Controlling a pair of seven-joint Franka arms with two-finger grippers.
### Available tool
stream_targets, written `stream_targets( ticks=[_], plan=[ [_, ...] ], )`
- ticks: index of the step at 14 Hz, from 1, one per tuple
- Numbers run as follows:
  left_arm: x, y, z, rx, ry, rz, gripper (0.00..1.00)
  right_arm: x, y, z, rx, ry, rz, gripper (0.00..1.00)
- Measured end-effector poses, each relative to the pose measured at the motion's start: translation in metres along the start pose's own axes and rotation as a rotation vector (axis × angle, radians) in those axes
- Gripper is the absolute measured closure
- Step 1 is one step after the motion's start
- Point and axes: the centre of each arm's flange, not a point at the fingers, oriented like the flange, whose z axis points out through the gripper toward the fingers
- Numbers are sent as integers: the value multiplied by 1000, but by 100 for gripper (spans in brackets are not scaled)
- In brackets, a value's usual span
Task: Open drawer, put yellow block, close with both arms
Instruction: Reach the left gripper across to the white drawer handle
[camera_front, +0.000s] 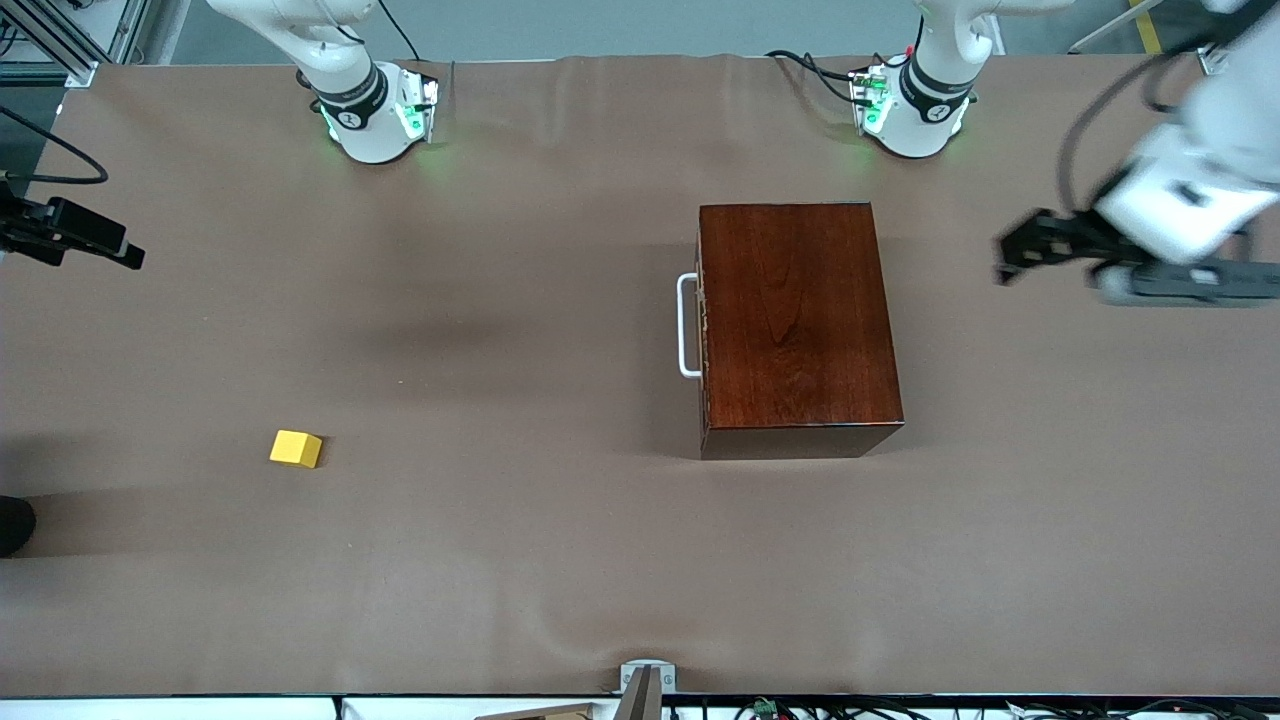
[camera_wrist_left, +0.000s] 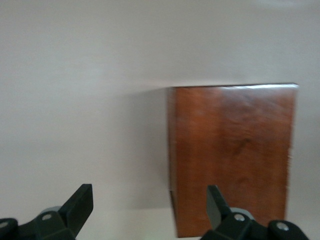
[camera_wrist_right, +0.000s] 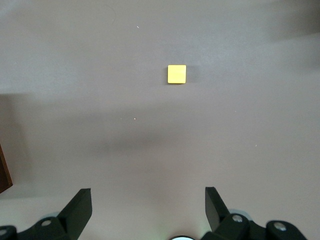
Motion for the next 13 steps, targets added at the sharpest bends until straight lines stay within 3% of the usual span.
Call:
stream_targets(
  ticks=[5, 13],
  plan=[
    [-32, 160, 34, -28, -16, -34, 0, -1, 2, -2, 0, 3, 3, 0],
    [-71, 311, 111, -62, -41, -123, 0, -1, 0, -2, 0, 2, -1, 0]
  ],
)
